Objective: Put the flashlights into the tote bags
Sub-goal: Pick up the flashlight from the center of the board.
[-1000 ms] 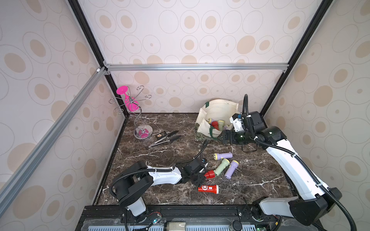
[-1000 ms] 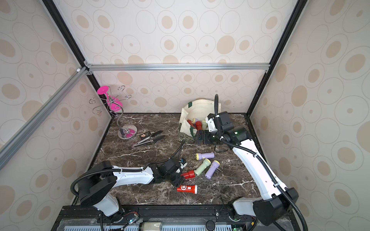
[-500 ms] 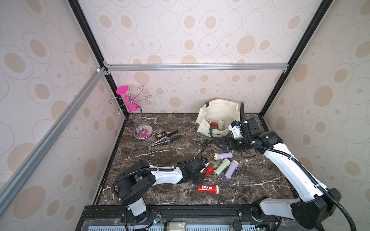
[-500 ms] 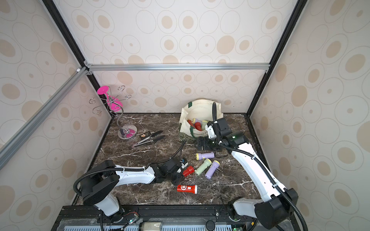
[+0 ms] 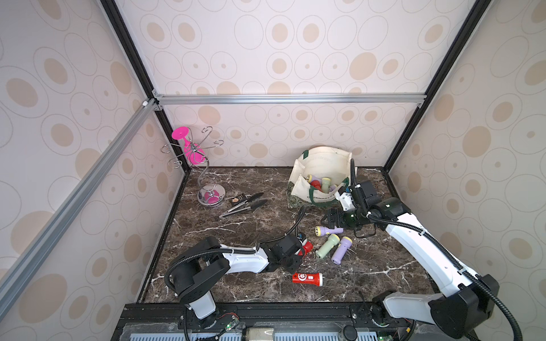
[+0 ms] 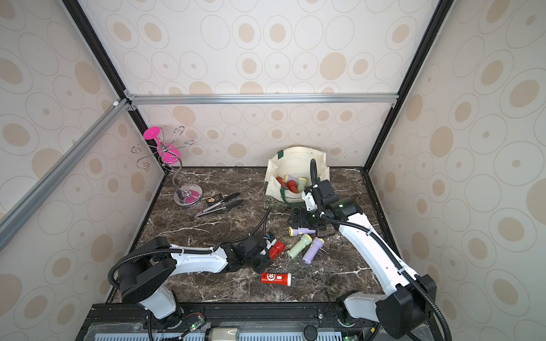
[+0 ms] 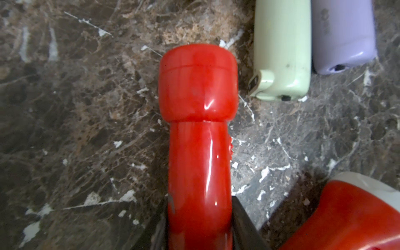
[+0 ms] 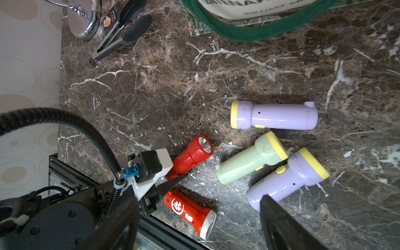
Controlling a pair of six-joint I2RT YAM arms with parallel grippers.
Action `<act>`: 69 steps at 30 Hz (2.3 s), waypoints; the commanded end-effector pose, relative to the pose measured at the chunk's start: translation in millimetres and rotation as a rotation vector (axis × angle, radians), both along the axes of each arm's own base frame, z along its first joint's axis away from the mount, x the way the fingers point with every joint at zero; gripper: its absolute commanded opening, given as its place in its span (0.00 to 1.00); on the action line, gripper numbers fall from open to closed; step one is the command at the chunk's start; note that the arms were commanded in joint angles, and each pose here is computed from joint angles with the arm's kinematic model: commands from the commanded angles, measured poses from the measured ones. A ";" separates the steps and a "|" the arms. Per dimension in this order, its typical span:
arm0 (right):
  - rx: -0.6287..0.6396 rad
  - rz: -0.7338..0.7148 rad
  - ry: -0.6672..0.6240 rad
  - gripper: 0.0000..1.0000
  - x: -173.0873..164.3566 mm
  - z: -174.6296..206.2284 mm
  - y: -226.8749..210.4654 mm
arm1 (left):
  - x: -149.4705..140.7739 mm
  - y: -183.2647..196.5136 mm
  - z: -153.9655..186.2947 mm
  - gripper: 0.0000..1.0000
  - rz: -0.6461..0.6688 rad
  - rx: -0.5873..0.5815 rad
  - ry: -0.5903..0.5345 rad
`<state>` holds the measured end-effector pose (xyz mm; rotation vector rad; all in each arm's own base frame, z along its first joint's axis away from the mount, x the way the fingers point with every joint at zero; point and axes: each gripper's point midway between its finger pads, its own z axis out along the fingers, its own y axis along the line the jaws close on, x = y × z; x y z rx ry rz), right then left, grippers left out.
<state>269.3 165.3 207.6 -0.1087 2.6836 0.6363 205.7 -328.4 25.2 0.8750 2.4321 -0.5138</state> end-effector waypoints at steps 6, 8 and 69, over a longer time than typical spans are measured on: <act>0.054 0.050 0.000 0.83 -4.6 4.1 11.7 | 17.5 -19.3 56.4 0.12 0.124 -0.254 -0.075; 0.070 0.062 0.011 0.81 -6.0 2.5 15.1 | 18.7 -20.5 69.7 0.10 0.143 -0.311 -0.085; 0.234 0.149 -0.043 0.00 3.1 25.2 48.3 | 20.1 -44.5 169.3 0.86 0.158 -0.704 -0.114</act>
